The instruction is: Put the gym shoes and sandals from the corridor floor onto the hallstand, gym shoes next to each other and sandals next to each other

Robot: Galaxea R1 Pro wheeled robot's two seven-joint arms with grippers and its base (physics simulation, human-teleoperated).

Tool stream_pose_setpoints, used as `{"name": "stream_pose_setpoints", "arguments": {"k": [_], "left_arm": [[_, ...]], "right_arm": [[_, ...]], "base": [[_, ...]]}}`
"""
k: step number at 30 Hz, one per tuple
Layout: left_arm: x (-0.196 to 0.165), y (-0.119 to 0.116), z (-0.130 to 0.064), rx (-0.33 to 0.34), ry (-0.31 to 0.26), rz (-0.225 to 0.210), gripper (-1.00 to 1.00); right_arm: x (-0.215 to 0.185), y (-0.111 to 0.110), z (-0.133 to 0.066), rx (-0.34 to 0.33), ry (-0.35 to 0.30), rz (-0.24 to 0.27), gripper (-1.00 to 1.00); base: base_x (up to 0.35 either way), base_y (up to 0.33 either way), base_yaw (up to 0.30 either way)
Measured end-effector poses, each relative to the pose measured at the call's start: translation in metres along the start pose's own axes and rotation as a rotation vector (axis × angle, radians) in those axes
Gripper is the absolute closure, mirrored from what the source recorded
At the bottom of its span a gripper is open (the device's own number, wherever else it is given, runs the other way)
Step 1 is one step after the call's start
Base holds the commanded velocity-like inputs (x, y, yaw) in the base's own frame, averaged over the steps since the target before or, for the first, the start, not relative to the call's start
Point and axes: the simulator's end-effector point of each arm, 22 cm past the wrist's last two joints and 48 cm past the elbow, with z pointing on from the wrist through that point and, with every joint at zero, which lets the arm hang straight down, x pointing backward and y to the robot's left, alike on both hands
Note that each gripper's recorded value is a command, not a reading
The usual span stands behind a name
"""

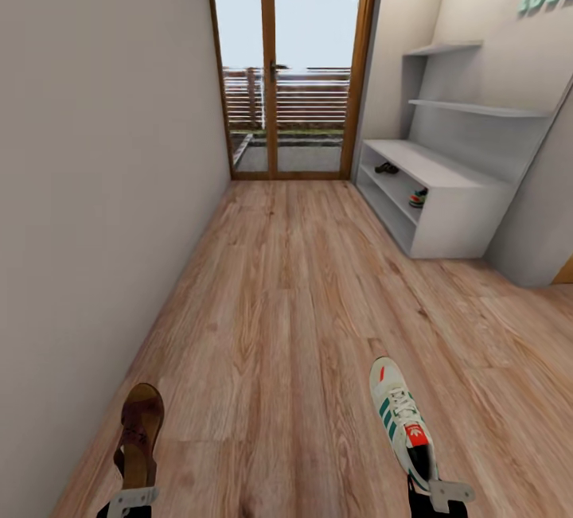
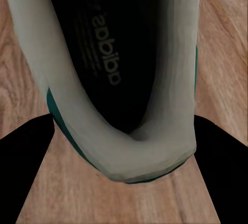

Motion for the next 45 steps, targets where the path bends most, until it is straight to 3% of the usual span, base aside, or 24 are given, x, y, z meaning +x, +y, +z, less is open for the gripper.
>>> {"name": "stream_pose_setpoints", "arguments": {"k": [45], "left_arm": [[-0.0008, 0.0021, -0.0001, -0.005, -0.002, -0.006, 1.0]], "right_arm": [[0.0, 0.0008, -0.0001, -0.001, 0.0, 0.001, 1.0]], "base": [[0.336, 0.0, 0.0]]}}
